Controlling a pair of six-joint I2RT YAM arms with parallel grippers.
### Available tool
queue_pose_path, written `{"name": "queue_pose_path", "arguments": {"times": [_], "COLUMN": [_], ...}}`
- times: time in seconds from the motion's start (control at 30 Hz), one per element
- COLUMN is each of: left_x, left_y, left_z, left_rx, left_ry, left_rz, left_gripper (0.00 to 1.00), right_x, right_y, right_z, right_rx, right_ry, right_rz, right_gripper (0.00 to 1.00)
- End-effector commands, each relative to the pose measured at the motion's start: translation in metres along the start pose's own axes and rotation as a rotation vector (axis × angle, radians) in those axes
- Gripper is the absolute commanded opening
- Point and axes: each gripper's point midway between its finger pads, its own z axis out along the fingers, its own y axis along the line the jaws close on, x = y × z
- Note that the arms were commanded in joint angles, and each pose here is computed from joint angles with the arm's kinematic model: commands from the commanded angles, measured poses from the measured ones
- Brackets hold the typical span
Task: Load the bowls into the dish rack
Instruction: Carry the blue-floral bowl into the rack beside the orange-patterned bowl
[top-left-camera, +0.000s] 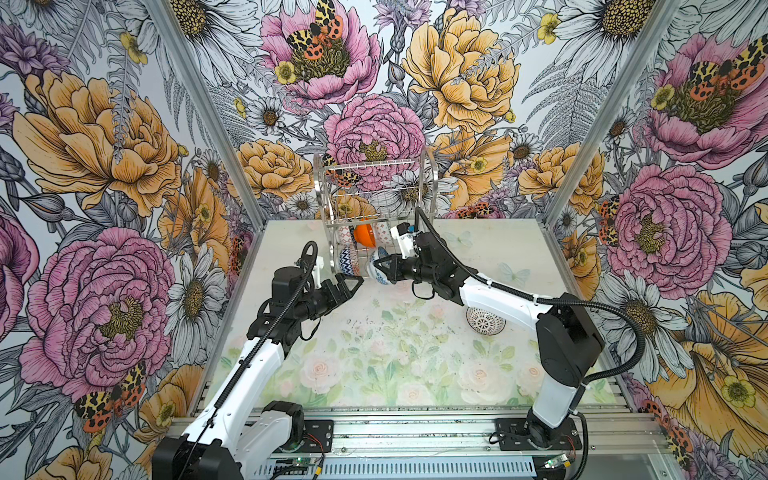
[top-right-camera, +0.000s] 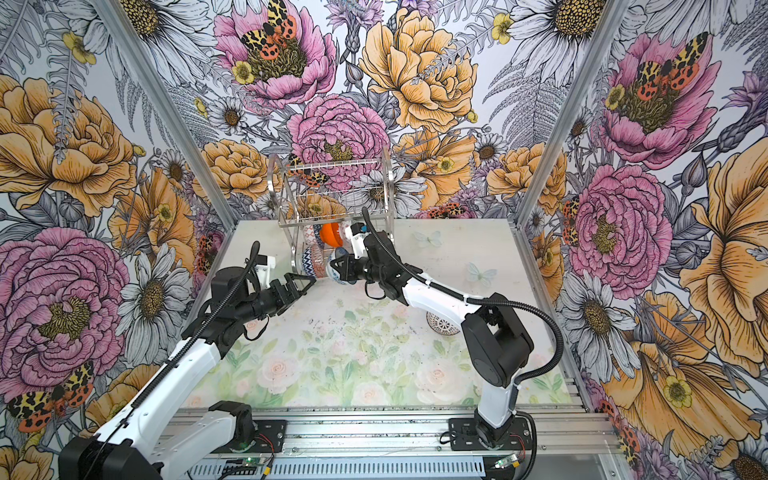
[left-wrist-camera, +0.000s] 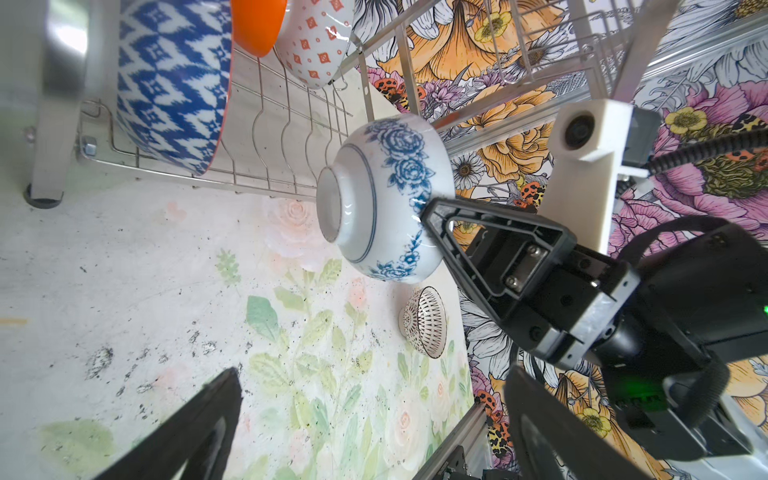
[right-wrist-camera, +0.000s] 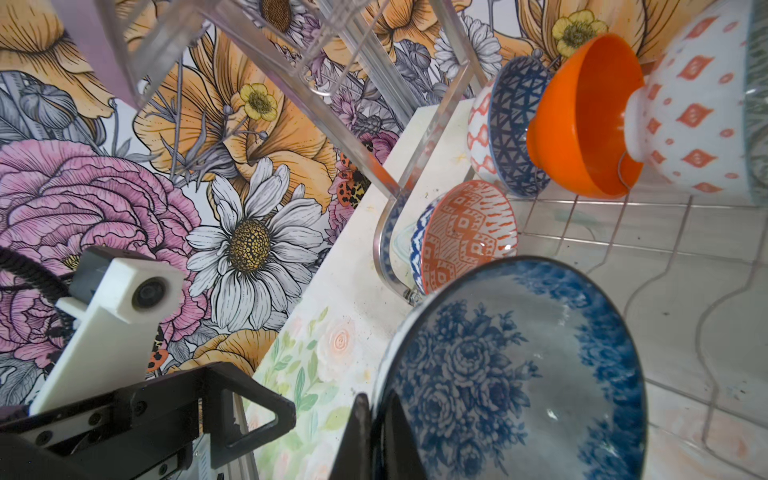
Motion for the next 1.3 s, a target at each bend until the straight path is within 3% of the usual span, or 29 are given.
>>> {"name": "queue_pose_path", "arguments": {"times": [0.0,0.2,1.27], "left_x": [-0.012,-0.011,-0.008], "left_y": [-0.013,-0.016,-0.005], "left_z": [-0.002,0.001,0.024], "left_rx": [0.021,0.024,0.015], "left_ry": [-0.050,-0.055,-0.049], "left_rz": [0.048,0.050,0.042], "left_gripper": [0.99,0.99,0.99], "right_x": [-0.037,-0.049,-0.047], "right_y": [0.018,0.003,-0.046], "right_z": [-0.004,-0.005,0.055], "right_rx": [-0.123,-0.186,-0.263], "right_ry": [-0.146,-0.235,-0.281], "right_rz": [-0.008,0.061,0.187], "right_gripper": [0.00,0.00,0.00]}}
